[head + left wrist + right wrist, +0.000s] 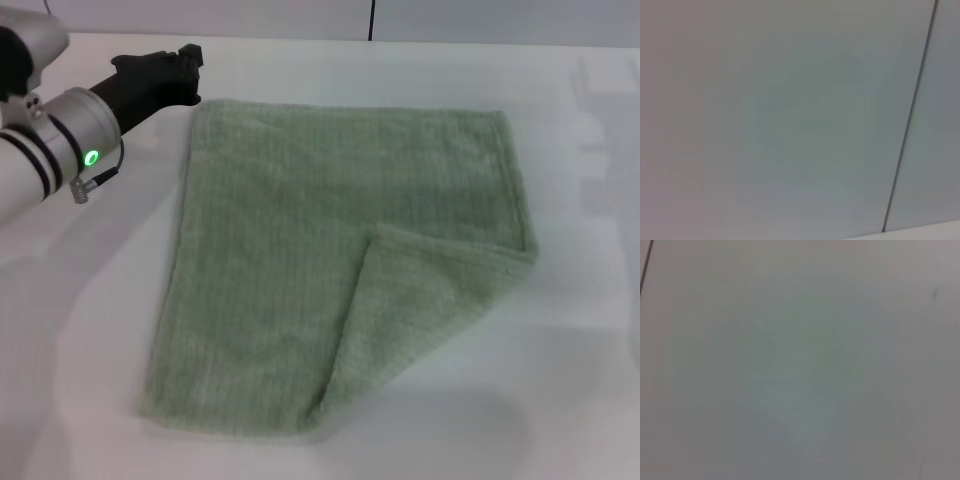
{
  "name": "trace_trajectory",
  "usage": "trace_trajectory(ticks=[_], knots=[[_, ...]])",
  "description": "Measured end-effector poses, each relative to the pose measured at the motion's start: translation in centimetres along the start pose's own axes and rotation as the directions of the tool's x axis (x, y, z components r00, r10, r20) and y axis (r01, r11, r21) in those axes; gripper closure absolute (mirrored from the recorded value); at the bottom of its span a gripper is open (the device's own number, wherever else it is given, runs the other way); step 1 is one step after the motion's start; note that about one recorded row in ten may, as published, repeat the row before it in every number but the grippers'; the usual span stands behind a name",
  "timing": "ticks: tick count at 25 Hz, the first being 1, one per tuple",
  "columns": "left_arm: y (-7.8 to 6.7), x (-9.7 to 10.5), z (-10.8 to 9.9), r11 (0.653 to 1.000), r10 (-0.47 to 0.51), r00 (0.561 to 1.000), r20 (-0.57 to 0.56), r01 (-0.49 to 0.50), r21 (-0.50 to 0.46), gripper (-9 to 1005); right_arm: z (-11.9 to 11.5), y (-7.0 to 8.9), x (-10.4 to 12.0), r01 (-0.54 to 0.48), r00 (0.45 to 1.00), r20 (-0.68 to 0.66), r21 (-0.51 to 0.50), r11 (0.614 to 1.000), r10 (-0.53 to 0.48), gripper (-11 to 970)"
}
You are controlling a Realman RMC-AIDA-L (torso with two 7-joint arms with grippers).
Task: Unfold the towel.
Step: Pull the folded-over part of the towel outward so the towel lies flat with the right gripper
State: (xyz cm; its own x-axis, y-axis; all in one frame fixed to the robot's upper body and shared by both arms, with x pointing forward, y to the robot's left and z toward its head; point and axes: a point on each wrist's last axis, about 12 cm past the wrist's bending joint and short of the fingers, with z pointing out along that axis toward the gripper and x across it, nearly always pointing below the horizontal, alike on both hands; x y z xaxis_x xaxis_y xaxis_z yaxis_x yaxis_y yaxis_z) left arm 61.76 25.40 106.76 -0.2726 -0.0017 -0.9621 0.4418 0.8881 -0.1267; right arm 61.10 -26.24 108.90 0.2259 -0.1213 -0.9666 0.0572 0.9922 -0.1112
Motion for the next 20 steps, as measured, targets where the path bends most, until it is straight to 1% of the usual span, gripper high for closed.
trace_trajectory(ticks=[4,10,16,18,20], knots=[[-0.3,-0.3,0.9,1.000,-0.007,0.999,-0.045,0.007,-0.010,997,0.0,0.0,0.0,0.001,1.000,0.000,-0.001,1.000,-0.001,295],[-0.5,-0.5,1.8,0.999,-0.024,0.996,-0.082,0.021,-0.036,996,0.0,0.0,0.0,0.001,1.000,0.000,-0.001,1.000,-0.001,295],[-1.1,-0.6,2.8,0.999,0.008,0.989,-0.145,-0.015,-0.045,995,0.1,0.2,-0.1,0.002,1.000,0.003,-0.007,1.000,-0.002,295],[-1.1,-0.6,2.8,0.999,0.008,0.989,-0.145,-0.015,-0.045,994,0.1,0.2,-0.1,0.002,1.000,0.004,-0.009,1.000,-0.002,295],[-1.5,-0.5,3.2,0.999,0.017,0.983,-0.184,-0.024,-0.035,994,0.2,0.2,-0.1,0.001,1.000,0.005,-0.010,1.000,-0.001,295]])
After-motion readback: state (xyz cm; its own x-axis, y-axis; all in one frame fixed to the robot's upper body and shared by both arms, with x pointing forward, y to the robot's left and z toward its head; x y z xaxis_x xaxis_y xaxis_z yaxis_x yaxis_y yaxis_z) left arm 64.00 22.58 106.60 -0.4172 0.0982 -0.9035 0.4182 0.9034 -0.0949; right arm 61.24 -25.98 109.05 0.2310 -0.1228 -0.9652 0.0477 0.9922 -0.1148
